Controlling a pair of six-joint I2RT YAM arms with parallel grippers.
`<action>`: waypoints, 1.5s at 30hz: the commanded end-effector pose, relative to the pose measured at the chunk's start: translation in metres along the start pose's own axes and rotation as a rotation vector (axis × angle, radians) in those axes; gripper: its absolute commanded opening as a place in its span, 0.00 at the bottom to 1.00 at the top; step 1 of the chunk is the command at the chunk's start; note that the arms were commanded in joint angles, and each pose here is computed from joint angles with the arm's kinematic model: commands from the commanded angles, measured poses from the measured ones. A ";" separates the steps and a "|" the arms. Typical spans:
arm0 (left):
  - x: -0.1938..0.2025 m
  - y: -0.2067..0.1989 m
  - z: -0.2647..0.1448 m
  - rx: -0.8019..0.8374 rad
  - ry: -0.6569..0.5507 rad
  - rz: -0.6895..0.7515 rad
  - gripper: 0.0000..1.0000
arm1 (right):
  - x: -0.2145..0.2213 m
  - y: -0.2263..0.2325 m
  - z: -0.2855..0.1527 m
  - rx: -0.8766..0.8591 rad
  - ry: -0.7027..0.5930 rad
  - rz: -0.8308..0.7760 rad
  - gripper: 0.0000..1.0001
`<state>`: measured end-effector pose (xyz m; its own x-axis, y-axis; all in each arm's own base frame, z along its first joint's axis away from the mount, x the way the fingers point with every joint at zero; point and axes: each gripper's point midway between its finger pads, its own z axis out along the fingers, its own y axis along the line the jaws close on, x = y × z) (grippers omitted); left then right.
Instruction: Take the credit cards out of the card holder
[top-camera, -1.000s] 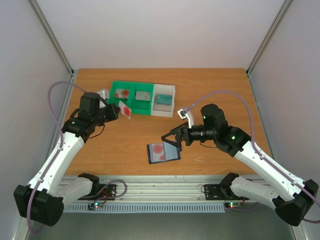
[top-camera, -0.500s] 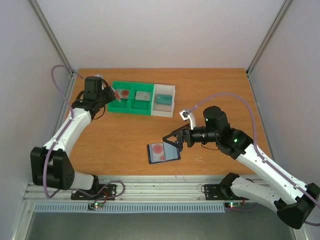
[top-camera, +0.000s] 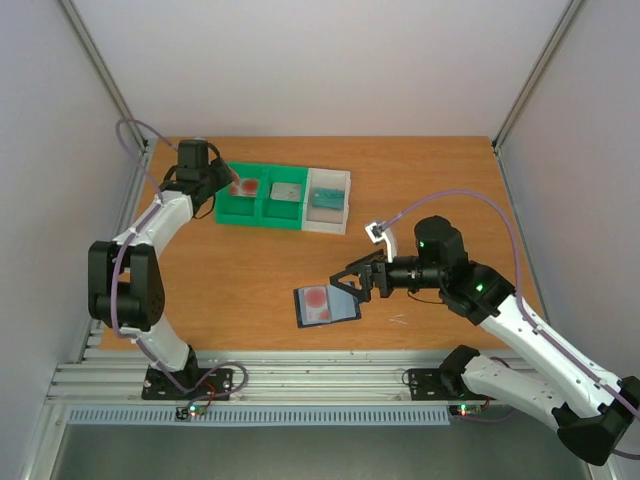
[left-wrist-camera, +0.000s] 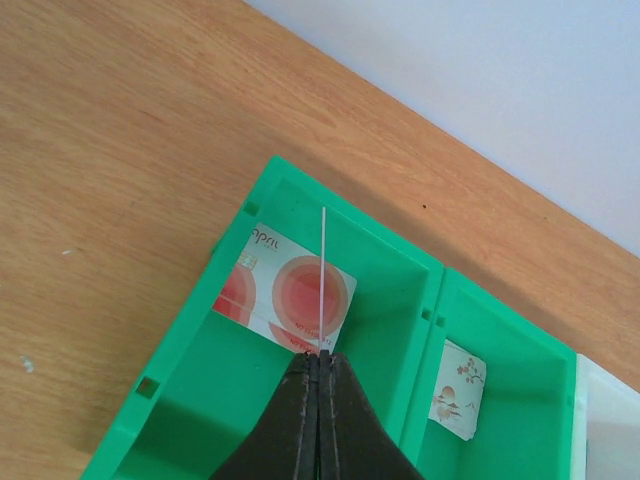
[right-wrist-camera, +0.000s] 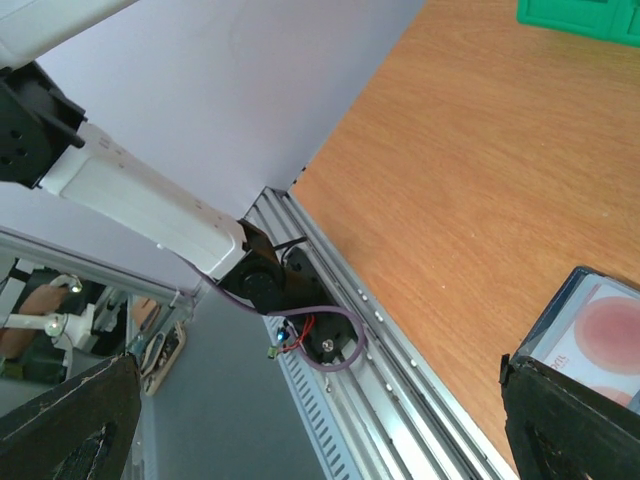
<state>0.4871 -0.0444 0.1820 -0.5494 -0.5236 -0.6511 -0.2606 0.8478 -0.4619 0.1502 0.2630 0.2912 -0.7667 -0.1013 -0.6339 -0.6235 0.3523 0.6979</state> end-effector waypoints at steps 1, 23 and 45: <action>-0.024 -0.021 0.007 0.077 -0.066 0.006 0.01 | -0.004 0.004 -0.006 0.001 -0.024 -0.019 0.98; 0.010 -0.017 0.072 0.121 0.039 0.037 0.00 | -0.006 0.009 -0.008 -0.012 -0.027 0.001 0.98; 0.016 -0.008 0.094 0.062 0.090 0.075 0.11 | -0.007 -0.001 -0.013 0.070 -0.036 0.007 0.99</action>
<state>0.5443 -0.0706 0.1078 -0.6569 -0.4635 -0.5947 -0.1813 0.8627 -0.4722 0.1522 0.2579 0.2900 -0.7772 -0.0857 -0.6234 -0.6019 0.3900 0.6968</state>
